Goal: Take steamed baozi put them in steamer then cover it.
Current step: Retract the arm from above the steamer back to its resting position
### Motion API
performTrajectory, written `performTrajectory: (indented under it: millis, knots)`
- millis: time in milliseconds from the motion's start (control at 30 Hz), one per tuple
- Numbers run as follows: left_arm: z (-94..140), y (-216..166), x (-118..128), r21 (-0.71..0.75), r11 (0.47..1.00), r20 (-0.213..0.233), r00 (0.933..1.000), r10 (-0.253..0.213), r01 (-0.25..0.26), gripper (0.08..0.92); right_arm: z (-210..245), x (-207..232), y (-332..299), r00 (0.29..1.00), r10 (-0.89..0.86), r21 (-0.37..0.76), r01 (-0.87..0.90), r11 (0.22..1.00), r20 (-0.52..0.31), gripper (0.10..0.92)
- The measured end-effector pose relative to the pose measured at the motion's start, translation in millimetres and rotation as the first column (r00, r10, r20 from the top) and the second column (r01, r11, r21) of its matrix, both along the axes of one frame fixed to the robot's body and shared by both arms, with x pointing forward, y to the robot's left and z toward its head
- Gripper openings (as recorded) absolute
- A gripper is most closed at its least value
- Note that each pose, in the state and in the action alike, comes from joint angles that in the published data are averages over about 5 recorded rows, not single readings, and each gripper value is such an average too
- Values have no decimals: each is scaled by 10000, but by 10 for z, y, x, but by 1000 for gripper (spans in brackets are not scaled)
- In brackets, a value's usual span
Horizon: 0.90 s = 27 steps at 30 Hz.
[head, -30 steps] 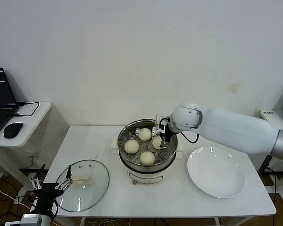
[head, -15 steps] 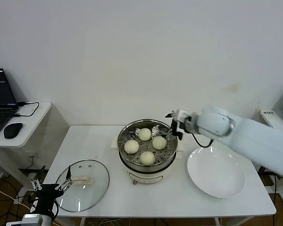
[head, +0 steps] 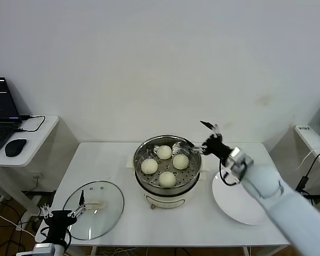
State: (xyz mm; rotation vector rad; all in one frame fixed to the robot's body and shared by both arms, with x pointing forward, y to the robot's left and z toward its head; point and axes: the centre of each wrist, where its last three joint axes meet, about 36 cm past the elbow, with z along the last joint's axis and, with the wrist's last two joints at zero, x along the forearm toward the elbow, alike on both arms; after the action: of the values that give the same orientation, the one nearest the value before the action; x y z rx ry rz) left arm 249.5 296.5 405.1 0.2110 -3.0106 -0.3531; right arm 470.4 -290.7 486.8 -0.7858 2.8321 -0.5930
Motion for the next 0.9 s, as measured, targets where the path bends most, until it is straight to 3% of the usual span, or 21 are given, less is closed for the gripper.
performTrajectory:
  millis: [200,333,433,600,733,900]
  knots:
    - [-154,50,58,1587,9873,40,10000,6,-13,823,-532,-547,-329,9834,-1812,1559,1788,9715,11,823]
    - [-287,179,77,3763,9265,207,9997,-92,7,823,-841,-965,-554,9472,-3192,1946,3190,9276,-311,823]
    - [-403,282,43,5615,8270,78,9993,-376,267,823,-1016,-1267,-712,9093,-4127,1942,4147,8890,-528,823]
    - [-615,392,-79,7925,6007,-600,9937,-949,1052,823,-1213,-1662,-902,8439,-5312,1772,5355,8257,-751,823]
    - [-774,445,-122,8838,4379,-1180,9842,-1320,1647,823,-1329,-1916,-973,8013,-5915,1570,5979,7861,-896,823]
    - [-935,474,-83,9246,3097,-1761,9697,-1693,2220,823,-1405,-2165,-1009,7616,-6412,1314,6479,7503,-943,823]
